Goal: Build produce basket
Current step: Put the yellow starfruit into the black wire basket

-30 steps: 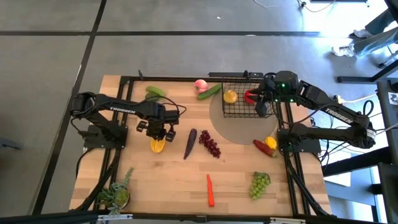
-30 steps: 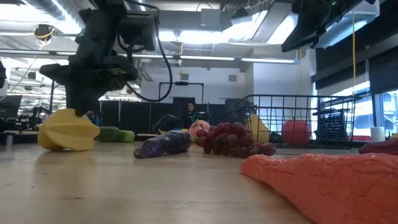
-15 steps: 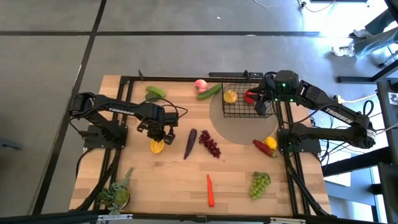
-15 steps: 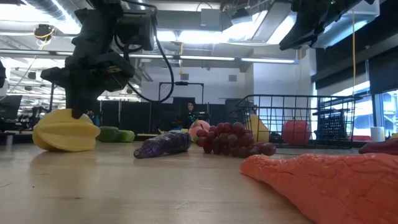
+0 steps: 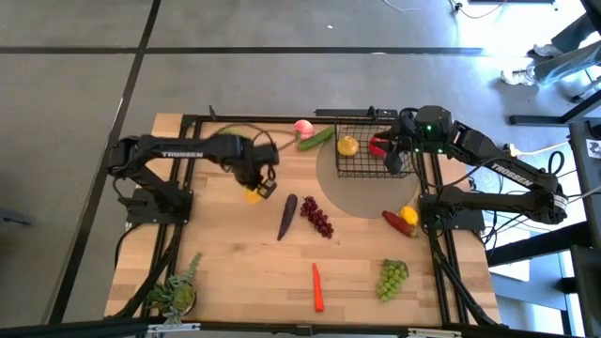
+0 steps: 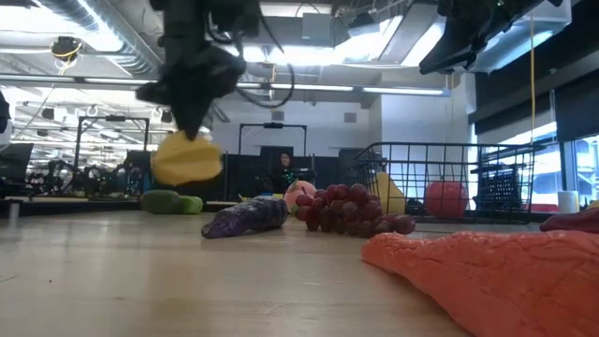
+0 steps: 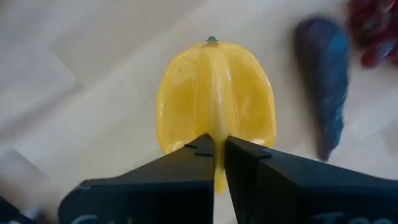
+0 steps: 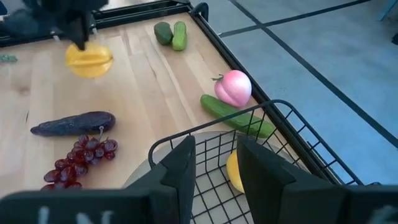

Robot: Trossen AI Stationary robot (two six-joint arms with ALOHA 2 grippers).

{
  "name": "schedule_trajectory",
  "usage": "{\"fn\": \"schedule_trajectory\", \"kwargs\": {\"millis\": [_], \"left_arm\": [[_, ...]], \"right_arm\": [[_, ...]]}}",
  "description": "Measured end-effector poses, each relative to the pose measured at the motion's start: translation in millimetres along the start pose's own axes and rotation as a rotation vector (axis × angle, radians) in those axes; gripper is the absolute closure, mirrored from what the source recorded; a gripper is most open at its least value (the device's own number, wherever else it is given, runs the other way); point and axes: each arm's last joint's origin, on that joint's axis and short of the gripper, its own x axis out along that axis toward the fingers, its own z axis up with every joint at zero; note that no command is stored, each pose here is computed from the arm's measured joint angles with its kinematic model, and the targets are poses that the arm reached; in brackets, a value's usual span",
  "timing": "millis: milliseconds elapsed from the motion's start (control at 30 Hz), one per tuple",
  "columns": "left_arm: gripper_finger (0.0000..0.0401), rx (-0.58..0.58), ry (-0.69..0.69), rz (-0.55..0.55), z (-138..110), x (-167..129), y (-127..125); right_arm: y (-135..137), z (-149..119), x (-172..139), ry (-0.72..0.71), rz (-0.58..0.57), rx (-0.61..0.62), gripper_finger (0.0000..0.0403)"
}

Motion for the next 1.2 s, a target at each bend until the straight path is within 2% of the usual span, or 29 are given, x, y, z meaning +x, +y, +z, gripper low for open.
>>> {"fn": "schedule_trajectory", "kwargs": {"millis": [167, 367, 633, 767, 900, 1033, 1200], "left_arm": [[0.0400, 0.098, -0.127, -0.022, 31.4, -31.5, 5.7], [0.0401, 0.214, -0.344, -0.027, 64.4, -64.9, 12.3], [0.0401, 0.386, -0.667, -0.101, 95.3, -87.0, 5.8], [0.0401, 0.474, -0.836, -0.134, 105.3, -98.2, -1.6], [0.0401, 0.565, -0.956, -0.214, 110.7, -108.4, -8.5], [0.0401, 0.622, -1.018, -0.264, 112.8, -114.1, -12.1], [0.0401, 0.666, -1.033, -0.327, 112.7, -116.6, -14.6]], "right_arm": [[-0.2, 1.0, -0.1, -0.011, -0.004, -0.003, 0.0291], [-0.6, 1.5, -0.1, -0.014, -0.019, -0.007, 0.0291], [-1.5, 7.6, -0.4, -0.078, -0.035, 0.000, 0.0291], [-1.8, 15.5, 0.4, -0.155, -0.023, 0.044, 0.0291], [-0.7, 24.7, 7.5, -0.230, 0.065, 0.050, 0.0291], [0.0, 33.9, 20.7, -0.292, 0.155, 0.025, 0.0291], [-2.4, 42.2, 42.9, -0.343, 0.173, 0.012, 0.0291]]}}
